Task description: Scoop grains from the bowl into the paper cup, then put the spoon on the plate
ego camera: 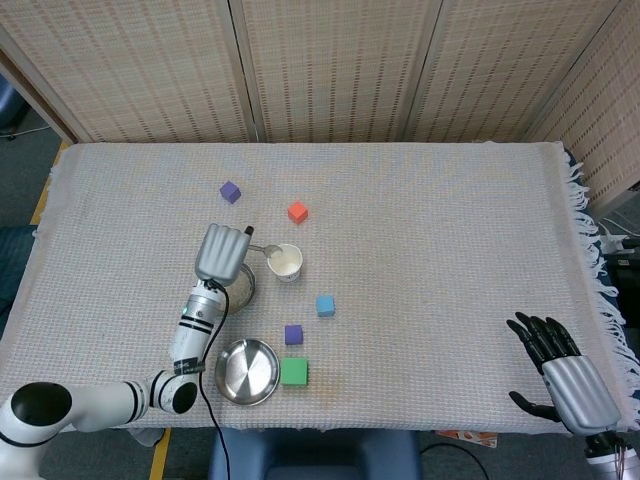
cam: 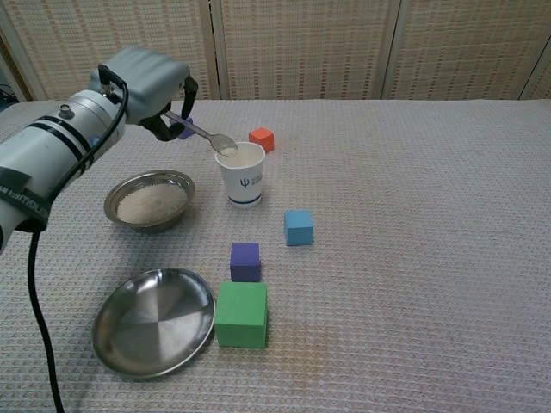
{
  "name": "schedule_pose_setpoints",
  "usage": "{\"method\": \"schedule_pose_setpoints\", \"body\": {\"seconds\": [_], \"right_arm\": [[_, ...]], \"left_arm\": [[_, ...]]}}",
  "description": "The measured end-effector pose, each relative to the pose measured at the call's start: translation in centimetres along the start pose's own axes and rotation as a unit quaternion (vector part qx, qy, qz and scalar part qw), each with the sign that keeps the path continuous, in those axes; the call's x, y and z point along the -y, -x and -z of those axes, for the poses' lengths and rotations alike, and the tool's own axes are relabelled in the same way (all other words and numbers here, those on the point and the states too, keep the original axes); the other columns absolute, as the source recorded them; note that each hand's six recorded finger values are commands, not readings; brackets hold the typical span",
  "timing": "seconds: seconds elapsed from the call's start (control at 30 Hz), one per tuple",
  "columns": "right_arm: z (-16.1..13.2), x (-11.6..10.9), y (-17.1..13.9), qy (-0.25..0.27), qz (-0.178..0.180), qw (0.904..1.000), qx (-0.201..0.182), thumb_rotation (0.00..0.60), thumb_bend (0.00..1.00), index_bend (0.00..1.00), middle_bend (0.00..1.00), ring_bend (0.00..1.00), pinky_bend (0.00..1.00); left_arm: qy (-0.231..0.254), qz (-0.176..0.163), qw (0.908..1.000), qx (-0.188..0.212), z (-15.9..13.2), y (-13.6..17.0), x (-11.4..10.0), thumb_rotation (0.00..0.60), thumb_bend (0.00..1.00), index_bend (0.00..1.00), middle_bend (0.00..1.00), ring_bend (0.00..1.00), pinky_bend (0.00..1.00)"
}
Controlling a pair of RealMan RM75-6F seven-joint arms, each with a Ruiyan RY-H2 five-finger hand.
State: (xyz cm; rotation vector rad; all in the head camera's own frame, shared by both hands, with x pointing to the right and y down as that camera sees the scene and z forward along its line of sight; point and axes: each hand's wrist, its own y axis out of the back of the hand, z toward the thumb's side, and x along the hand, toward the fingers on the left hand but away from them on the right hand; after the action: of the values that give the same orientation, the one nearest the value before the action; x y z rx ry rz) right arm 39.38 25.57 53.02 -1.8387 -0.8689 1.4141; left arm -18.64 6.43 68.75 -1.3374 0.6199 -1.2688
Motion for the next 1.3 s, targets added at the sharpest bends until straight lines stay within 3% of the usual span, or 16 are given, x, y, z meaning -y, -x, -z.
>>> {"method": "schedule_pose_setpoints", "body": {"seconds": [0.23, 0.47, 0.7, 0.8, 0.93, 1.1, 1.3], "right_arm": [[-0.1, 0.1, -0.1, 0.000, -0.003, 1.0000, 0.000, 0.600, 0.08, 0.00, 0.00, 0.00, 0.00], [-0.2, 0.0, -0.3, 0.000, -0.005, 1.0000, -0.001, 0.600, 0.08, 0.00, 0.00, 0.00, 0.00], [-0.2, 0.0, -0.4, 0.000, -0.005, 1.0000, -0.002, 0.600, 0.08, 0.00, 0.00, 0.00, 0.00], [-0.2, 0.0, -0.3, 0.001, -0.005, 1.0000, -0.003, 0.600, 0.08, 0.00, 0.00, 0.00, 0.00], [-0.2, 0.0, -0.3, -0.001, -0.004, 1.0000, -0.003, 0.600, 0.08, 0.00, 0.00, 0.00, 0.00], [-0.3, -0.2, -0.5, -0.013, 0.005, 0.9999, -0.001, 0.600, 0.08, 0.00, 0.00, 0.00, 0.00], [-0.5, -0.2, -0.7, -0.010, 0.005, 0.9999, -0.006, 0.600, 0.08, 0.00, 0.00, 0.00, 0.00]], "left_arm": [[-0.079, -0.061, 0.9944, 0.035, -1.4, 1.4, 0.2, 0.600, 0.38, 0.68, 1.00, 1.00, 1.00], [-0.160, -0.123, 0.9778, 0.055, -2.0, 2.3, 0.6, 0.600, 0.38, 0.68, 1.00, 1.00, 1.00], [-0.190, -0.169, 0.9658, 0.051, -1.8, 2.6, 0.3, 0.600, 0.38, 0.69, 1.00, 1.00, 1.00], [-0.176, -0.185, 0.9658, 0.043, -1.5, 2.8, -0.4, 0.600, 0.38, 0.68, 1.00, 1.00, 1.00], [-0.140, -0.183, 0.9723, 0.040, -1.3, 3.2, -1.0, 0.600, 0.38, 0.69, 1.00, 1.00, 1.00], [-0.038, -0.152, 0.9869, 0.036, -0.8, 4.2, -2.5, 0.600, 0.38, 0.69, 1.00, 1.00, 1.00], [0.089, -0.077, 0.9924, 0.033, 1.1, 6.5, -4.5, 0.600, 0.38, 0.68, 1.00, 1.00, 1.00]]}}
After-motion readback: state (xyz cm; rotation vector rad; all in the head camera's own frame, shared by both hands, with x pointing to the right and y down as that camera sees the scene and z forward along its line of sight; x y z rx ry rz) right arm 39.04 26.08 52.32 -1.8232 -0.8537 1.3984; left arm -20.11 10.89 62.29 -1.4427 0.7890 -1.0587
